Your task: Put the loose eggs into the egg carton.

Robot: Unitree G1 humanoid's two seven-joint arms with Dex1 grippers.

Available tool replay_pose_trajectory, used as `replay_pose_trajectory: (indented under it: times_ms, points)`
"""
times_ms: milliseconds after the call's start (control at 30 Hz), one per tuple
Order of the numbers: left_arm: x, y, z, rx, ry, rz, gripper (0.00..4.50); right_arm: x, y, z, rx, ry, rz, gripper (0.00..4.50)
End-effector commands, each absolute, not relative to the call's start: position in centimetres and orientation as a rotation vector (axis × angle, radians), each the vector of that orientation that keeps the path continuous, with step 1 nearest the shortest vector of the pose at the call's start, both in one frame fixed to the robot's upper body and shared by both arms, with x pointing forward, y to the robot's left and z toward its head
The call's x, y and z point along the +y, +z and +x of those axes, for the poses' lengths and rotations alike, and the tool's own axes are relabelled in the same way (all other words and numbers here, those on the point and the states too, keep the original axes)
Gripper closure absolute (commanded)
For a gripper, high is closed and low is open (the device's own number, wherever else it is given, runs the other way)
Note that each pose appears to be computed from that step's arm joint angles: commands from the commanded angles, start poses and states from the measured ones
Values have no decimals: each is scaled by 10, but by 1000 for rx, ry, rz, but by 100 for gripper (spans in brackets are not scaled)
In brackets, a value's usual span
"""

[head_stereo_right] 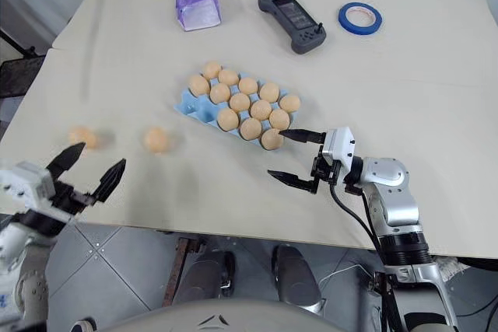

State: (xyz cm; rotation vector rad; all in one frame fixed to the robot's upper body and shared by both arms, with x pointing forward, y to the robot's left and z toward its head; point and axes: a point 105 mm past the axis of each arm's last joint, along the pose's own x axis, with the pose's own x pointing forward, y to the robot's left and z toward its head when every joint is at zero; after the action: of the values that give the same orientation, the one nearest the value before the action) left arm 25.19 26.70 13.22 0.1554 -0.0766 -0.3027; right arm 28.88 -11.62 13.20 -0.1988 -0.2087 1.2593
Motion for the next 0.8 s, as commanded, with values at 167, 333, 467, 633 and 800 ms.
replay_pose_trajectory:
  times_ms: [167,333,467,633,800]
  points:
    - [254,115,290,-6,-358,115,3,-109,139,285,-272,1234,-195,0]
    - [235,106,312,15,-423,95,3,-106,138,281,-274,1231,-183,0]
    - [230,98,324,43,-429,92,3,-106,137,280,-271,1225,-176,0]
    - [223,99,327,17,-448,96,91,-107,136,280,-273,1210,-176,0]
    - [219,109,326,-31,-462,102,238,-108,133,279,-266,1205,-174,0]
